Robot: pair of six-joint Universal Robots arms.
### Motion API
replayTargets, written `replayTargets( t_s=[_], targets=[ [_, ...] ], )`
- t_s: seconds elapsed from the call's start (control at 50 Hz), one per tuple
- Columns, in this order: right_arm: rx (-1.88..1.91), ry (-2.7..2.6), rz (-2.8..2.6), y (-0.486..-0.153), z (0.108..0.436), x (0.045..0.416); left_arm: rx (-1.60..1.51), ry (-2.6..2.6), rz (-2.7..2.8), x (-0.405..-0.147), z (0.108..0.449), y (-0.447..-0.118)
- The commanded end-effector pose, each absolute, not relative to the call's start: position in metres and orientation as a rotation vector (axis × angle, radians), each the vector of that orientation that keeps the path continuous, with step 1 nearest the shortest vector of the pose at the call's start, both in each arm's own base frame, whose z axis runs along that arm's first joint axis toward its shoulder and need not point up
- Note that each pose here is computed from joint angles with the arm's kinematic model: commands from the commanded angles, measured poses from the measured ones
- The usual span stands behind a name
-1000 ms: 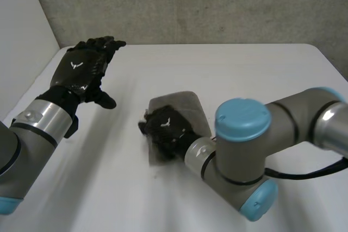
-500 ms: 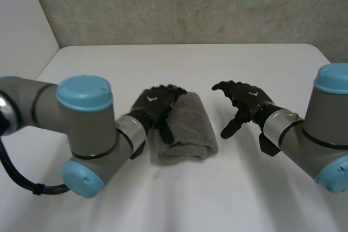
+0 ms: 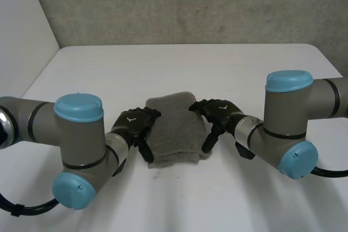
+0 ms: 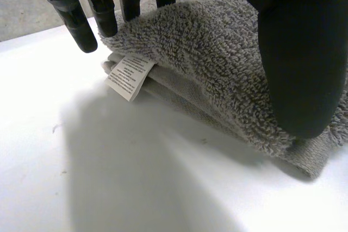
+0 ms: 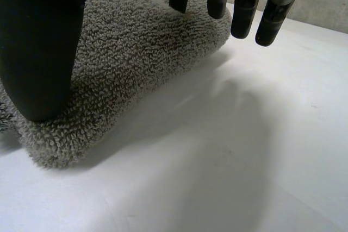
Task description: Fold the towel.
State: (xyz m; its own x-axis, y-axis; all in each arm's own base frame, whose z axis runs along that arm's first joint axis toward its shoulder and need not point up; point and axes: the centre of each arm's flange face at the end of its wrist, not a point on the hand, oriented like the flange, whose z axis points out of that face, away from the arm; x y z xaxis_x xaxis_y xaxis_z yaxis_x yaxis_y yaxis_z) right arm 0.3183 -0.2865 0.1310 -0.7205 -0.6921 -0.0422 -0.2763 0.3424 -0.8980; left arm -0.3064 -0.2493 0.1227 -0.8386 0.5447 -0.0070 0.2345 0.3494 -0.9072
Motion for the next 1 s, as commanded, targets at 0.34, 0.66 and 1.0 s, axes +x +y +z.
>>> replayTargets(
  t_s=[0.34,0.66,1.0],
  targets=[
    [-0.717,1.814,-1.944,-0.276,0.309,0.298,-0.569,-1.863,1.935,-0.302,0.292,-0.242],
    [-0.425,1.872,-2.250,-0.274,0.354,0.233,-0.427,-1.858,2.079,-0.248,0.367,-0.235],
    [-0.483,2.008,-2.097,-0.285,0.306,0.243,-0.325,-1.833,2.027,-0.249,0.341,-0.242]
  ],
)
